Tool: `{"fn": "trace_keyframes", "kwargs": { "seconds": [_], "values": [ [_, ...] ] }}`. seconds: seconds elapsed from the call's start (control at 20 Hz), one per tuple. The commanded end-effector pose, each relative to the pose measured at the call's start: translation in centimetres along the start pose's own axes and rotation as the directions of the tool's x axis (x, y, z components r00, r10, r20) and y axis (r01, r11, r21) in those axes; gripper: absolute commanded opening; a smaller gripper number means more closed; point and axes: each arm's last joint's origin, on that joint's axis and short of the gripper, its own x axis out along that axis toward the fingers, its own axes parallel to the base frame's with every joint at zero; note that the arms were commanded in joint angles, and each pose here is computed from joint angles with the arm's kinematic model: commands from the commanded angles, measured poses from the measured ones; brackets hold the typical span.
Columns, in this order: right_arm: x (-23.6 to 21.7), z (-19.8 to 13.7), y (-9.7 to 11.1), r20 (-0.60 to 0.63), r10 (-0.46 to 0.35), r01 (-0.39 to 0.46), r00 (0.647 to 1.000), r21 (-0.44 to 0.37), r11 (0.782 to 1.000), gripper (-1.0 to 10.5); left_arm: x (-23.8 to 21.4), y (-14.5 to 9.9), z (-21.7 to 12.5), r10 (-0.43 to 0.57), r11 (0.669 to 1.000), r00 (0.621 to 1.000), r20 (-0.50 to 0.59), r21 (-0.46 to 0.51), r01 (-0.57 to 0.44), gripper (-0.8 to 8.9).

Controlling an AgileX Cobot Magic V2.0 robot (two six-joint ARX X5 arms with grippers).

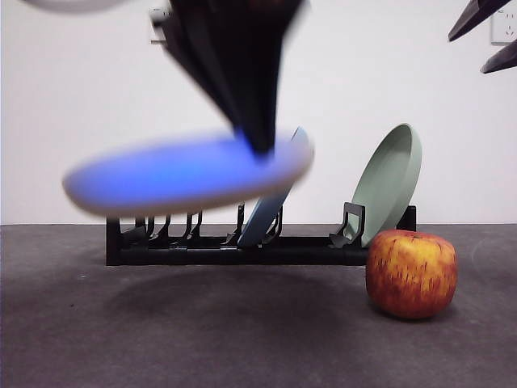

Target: Take the yellow plate from the plate rack,put the plate on the table,take the apple from the table,put the apple in the plate

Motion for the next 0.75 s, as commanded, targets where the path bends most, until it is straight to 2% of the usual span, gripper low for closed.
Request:
{"fn": "trace_keyframes", "kwargs": {
  "seconds": [0.05, 0.25, 0.45, 0.5, 0.6, 0.65, 0.75],
  "values": [
    [0.0, 0.0, 0.1, -0.002, -0.001, 0.001, 1.0, -0.009, 1.0, 2.5, 4.4, -1.0, 0.2, 0.059, 0.998, 0.993, -0.104, 0.034, -0.056, -0.09],
    [0.0, -0.1, 0.0, -0.014, -0.003, 0.003, 1.0, -0.005, 1.0, 2.5, 9.6, -2.3, -0.1, 0.067, 0.996, 0.975, -0.212, 0.067, -0.054, -0.09],
    [0.0, -0.1, 0.0, -0.014, -0.003, 0.003, 1.0, -0.005, 1.0, 2.5, 10.4, -2.4, -0.2, 0.068, 0.996, 0.97, -0.232, 0.068, -0.053, 0.02],
    [0.0, -0.1, 0.0, -0.014, -0.003, 0.003, 1.0, -0.005, 1.0, 2.5, 10.3, -2.4, -0.2, 0.068, 0.996, 0.97, -0.233, 0.067, -0.054, 0.27],
    [0.0, -0.1, 0.0, -0.014, -0.003, 0.003, 1.0, -0.005, 1.0, 2.5, 10.2, -2.1, -0.3, 0.072, 0.996, 0.968, -0.239, 0.063, -0.059, 2.47],
    [0.0, -0.1, 0.0, -0.014, -0.003, 0.003, 1.0, -0.005, 1.0, 2.5, 10.1, -2.1, -0.3, 0.074, 0.996, 0.968, -0.24, 0.063, -0.061, 3.04],
    [0.0, -0.1, 0.0, -0.014, -0.003, 0.003, 1.0, -0.005, 1.0, 2.5, 9.3, -1.9, -0.1, 0.072, 0.997, 0.973, -0.218, 0.057, -0.061, 3.05]
  ]
}}
